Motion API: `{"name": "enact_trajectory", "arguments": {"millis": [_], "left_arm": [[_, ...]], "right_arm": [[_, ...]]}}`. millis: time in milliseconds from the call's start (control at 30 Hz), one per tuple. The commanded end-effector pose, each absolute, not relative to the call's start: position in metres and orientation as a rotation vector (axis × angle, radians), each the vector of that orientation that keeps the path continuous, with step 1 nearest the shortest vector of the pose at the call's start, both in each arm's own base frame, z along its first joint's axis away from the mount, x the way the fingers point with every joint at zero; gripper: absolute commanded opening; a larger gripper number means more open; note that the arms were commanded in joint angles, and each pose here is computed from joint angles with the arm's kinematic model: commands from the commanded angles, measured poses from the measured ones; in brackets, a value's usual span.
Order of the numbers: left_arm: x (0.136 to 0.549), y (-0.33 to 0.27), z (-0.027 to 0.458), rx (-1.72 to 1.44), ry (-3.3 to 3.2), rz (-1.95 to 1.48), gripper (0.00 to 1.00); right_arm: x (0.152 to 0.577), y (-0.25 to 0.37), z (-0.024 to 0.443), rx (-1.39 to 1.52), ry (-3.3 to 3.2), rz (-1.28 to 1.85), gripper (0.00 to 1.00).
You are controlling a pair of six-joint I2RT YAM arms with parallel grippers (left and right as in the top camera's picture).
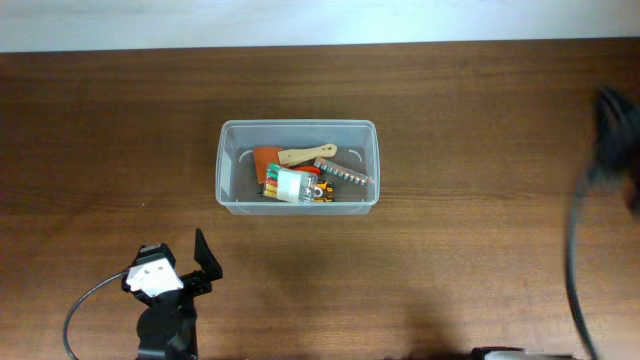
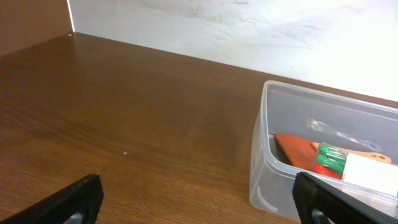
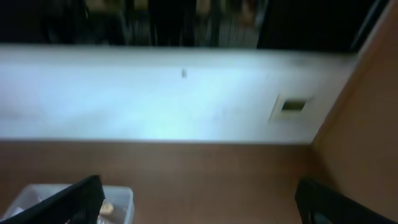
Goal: Pack container
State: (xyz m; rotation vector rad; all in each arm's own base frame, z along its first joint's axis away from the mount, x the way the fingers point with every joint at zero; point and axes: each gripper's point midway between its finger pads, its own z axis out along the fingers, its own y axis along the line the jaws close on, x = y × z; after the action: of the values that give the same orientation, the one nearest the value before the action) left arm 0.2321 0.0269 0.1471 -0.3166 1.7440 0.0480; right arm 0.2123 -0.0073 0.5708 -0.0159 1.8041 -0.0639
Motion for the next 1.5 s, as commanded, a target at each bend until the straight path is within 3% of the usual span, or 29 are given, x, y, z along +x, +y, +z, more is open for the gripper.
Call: {"name": "enact_trajectory", "arguments": {"millis": [0, 300, 567, 767, 1200, 1467], "left_arm": [[0.232, 0.027, 0.147, -0.309, 1.743, 0.054, 0.99], [0.232, 0.027, 0.147, -0.309, 1.743, 0.054, 0.99], [0.232, 0.027, 0.147, -0.309, 1.743, 0.054, 0.99], [0.232, 0.027, 0.147, -0.309, 1.743, 0.054, 0.99], [0.232, 0.027, 0.147, -0.309, 1.743, 0.054, 0.99], [0.232, 0.027, 0.147, -0.309, 1.743, 0.054, 0.99]], "right_arm": [[0.184, -0.005, 0.581, -0.012, 1.747, -0.052, 0.99], [0.087, -0.002, 0.590, -0.013, 1.589, -0.060, 0.99], [0.066, -0.002, 0.551, -0.013, 1.588, -0.061, 0.99], [0.084, -0.002, 0.502, -0.004, 1.622, -0.048, 0.99], [0.177, -0.001, 0.376, 0.075, 1.600, 0.061, 0.99], [0.206, 0.002, 0.310, 0.055, 1.544, 0.086, 0.99]]}}
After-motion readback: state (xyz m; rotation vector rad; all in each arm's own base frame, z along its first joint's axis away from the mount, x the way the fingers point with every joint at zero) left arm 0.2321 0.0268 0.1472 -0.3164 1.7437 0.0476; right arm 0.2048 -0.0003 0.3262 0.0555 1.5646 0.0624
